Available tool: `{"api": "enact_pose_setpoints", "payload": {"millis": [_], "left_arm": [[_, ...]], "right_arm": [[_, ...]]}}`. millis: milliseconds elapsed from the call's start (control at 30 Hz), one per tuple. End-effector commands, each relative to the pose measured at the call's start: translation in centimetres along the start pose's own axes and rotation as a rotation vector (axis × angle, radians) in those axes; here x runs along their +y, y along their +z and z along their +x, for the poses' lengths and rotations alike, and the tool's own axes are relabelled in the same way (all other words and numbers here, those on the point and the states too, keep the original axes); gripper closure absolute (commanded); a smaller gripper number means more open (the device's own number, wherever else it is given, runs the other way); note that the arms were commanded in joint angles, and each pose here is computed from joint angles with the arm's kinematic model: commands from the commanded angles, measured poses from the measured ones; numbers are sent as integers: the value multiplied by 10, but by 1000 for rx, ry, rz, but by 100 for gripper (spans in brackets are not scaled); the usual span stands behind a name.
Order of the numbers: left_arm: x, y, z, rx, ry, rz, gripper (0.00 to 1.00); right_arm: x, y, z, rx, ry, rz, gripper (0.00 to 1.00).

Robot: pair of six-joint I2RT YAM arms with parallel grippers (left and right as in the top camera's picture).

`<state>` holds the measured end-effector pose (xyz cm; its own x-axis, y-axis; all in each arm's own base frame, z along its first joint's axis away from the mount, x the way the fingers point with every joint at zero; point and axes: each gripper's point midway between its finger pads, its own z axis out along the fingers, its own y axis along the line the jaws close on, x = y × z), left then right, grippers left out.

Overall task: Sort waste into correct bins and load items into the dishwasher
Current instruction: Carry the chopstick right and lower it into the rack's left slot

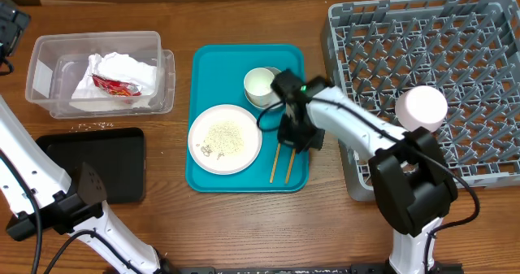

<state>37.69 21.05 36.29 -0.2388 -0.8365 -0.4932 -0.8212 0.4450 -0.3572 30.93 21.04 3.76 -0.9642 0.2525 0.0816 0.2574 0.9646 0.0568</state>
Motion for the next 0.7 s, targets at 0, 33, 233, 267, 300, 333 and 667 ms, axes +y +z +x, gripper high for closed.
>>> {"api": "enact_pose_setpoints", "payload": {"millis": [0,33,233,267,300,333,667], "left_arm": [[2,5,0,4,22,-16,0],[2,5,0,4,22,-16,0],[2,5,0,4,22,-16,0],[2,5,0,4,22,-16,0],[2,5,0,4,22,-16,0],[2,5,0,4,22,-16,0],[2,5,0,4,22,-16,0]], "right_arm": [[4,-58,-41,-118,-38,-83,96],[0,-76,-49,-141,-53,-95,96],[-52,-159,-107,-319,-142,-104,96],[-62,-167,-116,-346,-167,-102,96],[-71,-173,-124,-373,-193,-99,96],[-81,-177,-133,-396,-229,-89,96],[-105,-167,-163,-425,-396,-104,96]]}}
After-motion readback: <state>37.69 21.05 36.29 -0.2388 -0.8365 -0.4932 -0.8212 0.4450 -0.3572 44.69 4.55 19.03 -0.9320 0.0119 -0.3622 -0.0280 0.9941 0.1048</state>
